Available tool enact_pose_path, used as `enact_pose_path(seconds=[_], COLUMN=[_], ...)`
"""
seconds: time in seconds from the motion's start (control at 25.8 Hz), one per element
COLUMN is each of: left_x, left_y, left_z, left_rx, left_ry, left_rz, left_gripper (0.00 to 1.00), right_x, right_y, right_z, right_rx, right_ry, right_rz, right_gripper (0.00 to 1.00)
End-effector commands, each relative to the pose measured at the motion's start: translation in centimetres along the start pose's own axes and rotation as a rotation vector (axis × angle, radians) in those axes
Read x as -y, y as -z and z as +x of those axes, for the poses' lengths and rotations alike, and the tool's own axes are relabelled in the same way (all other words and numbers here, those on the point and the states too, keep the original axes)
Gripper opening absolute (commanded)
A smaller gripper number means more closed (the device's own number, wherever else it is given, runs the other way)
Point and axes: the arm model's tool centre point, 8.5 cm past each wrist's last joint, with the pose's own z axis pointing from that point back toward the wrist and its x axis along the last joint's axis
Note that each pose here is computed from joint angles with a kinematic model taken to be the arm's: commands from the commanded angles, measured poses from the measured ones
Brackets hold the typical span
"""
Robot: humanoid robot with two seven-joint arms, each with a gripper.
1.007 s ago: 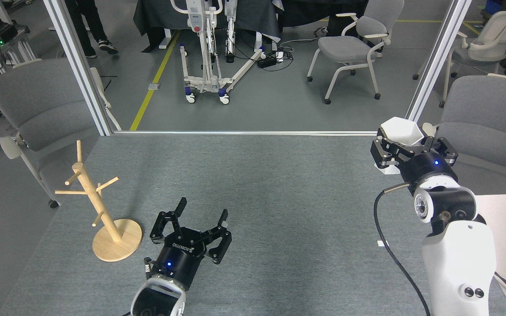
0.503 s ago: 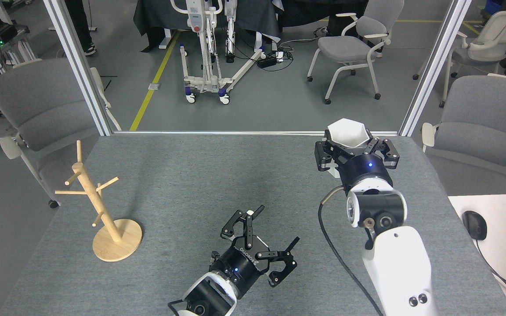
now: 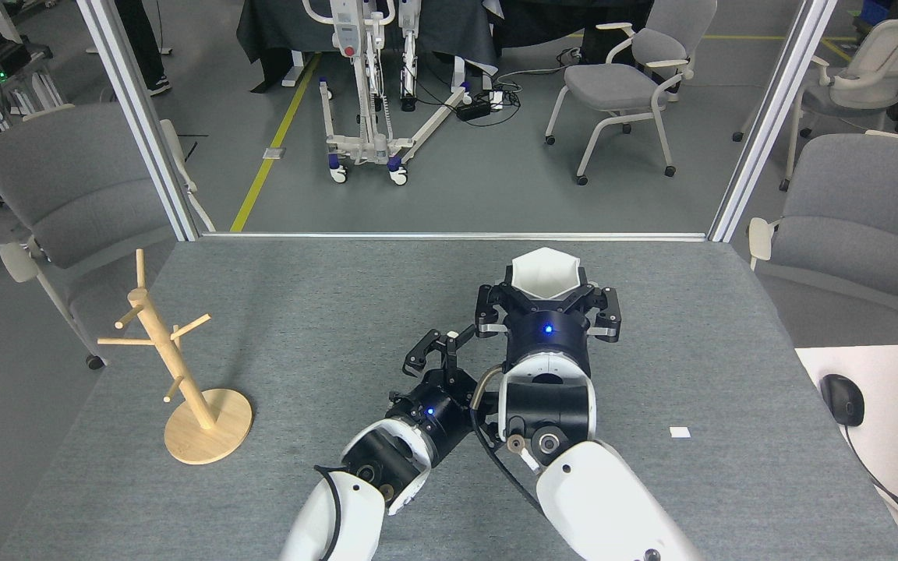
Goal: Hang cup on storage rack
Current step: 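Grasp the cup with the left gripper next to the right gripper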
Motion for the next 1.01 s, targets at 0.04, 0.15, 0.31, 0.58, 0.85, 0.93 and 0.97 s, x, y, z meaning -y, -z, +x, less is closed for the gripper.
enact_pose_path(seconds=[0.04,0.15,0.31,0.58,0.85,0.93,0.97], left_x=[-0.8,-0.9,-0.9,-1.1,-0.9,-1.2,-1.3], left_y=[0.5,0.5,0.3,0.9,2.6,2.8,2.8], left_z=[-1.4,-1.5,-0.7,-0.2,-1.0,-1.0,-1.0], left_rx=[-0.001,0.017,0.106,0.181,0.215,0.232,0.241], left_ry=[-0.004,-0.002,-0.019,-0.022,-0.07,-0.106,-0.122], left_rz=[0.015,0.017,0.006,-0.023,-0.086,-0.075,-0.069], left_gripper=[0.99,0.99,0.99,0.99,0.99,0.99,0.99], right_x=[-0.5,-0.8,-1.0,-1.3,-1.9,-2.2,-2.3], right_y=[-0.5,-0.6,-0.4,-0.2,-0.7,-0.8,-1.0], right_z=[1.0,1.2,1.2,1.3,2.2,2.4,2.6], right_rx=[0.011,0.011,0.005,0.001,0.015,0.017,0.019], right_ry=[-0.014,-0.012,-0.017,-0.024,-0.033,-0.032,-0.035], right_rz=[0.01,0.013,0.021,0.029,0.038,0.04,0.042], right_gripper=[0.32,0.32,0.32,0.32,0.32,0.31,0.31])
